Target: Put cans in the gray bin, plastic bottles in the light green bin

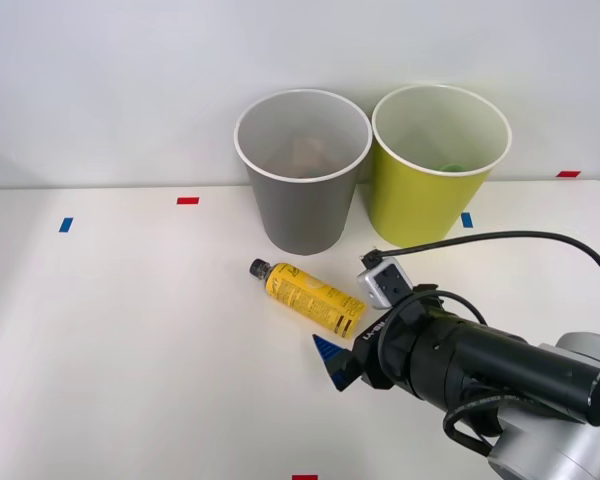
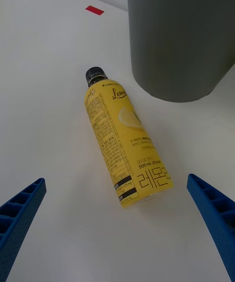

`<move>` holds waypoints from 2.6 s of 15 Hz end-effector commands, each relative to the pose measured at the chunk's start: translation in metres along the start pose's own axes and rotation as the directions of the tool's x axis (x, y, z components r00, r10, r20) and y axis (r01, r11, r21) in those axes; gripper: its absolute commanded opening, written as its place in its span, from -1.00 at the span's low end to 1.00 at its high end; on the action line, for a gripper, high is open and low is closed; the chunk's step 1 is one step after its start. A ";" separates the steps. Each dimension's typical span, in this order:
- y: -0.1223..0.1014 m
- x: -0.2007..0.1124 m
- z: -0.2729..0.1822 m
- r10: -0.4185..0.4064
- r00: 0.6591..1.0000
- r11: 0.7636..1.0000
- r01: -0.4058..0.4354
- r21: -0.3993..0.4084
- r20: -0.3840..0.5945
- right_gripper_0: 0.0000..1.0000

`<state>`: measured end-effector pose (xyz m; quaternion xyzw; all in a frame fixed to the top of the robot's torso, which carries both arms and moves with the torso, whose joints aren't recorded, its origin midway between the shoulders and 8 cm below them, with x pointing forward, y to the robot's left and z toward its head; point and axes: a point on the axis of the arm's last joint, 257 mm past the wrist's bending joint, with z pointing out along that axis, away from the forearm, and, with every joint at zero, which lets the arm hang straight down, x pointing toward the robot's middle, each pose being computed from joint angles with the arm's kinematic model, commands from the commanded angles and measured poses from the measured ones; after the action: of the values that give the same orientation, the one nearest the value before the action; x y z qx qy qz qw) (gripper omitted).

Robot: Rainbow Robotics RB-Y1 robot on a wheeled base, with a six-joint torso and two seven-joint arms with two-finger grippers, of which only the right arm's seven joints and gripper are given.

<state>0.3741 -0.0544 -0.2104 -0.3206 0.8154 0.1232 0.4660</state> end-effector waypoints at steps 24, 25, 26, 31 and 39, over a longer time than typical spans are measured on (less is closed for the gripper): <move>0.001 -0.038 0.143 -0.154 0.971 0.987 0.142 -0.077 -0.181 1.00; 0.002 -0.038 0.146 -0.155 0.971 0.987 0.144 -0.072 -0.184 1.00; 0.003 -0.039 0.150 -0.148 0.971 0.988 0.139 -0.063 -0.186 1.00; -0.001 -0.034 0.160 -0.151 0.964 0.989 0.147 -0.033 -0.217 1.00; -0.004 -0.028 0.159 -0.144 0.959 0.989 0.144 -0.020 -0.245 1.00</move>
<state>0.4946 0.0340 -0.2713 -0.3934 0.8404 0.0494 0.3694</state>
